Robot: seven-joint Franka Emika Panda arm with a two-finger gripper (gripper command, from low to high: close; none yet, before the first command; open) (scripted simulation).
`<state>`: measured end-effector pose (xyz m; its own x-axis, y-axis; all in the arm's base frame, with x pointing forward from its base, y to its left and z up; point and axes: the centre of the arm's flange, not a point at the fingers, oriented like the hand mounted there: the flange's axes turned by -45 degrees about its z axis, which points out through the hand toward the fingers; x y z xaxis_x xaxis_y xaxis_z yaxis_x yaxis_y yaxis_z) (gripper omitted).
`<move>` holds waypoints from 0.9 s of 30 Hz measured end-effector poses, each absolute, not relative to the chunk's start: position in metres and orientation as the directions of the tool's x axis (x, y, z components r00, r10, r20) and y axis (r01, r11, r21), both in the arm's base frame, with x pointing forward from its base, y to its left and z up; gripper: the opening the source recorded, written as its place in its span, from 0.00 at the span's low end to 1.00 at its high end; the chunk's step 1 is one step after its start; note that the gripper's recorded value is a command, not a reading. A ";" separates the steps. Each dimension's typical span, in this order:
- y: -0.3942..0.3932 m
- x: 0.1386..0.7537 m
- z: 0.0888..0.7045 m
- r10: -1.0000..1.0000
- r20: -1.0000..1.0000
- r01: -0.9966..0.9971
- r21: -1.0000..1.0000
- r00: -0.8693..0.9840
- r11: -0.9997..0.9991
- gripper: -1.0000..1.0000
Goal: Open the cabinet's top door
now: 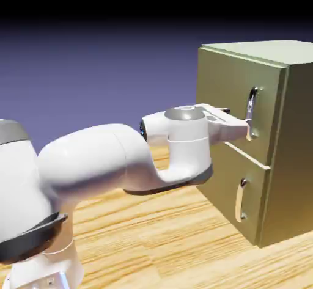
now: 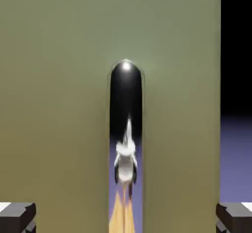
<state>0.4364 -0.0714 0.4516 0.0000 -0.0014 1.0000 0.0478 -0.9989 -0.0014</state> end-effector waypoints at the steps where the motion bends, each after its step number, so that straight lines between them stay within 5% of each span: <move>1: -0.071 0.446 0.452 -0.002 1.000 0.048 -0.002 0.000 -0.999 0.50; 3: -0.070 0.467 0.452 -0.001 1.000 0.048 -0.001 0.000 -0.999 0.50; 4: -0.069 0.475 0.451 0.000 1.000 0.047 0.000 0.000 -0.999 0.00; 27: -0.003 0.356 0.451 0.002 1.000 -0.296 0.002 0.000 -0.955 0.00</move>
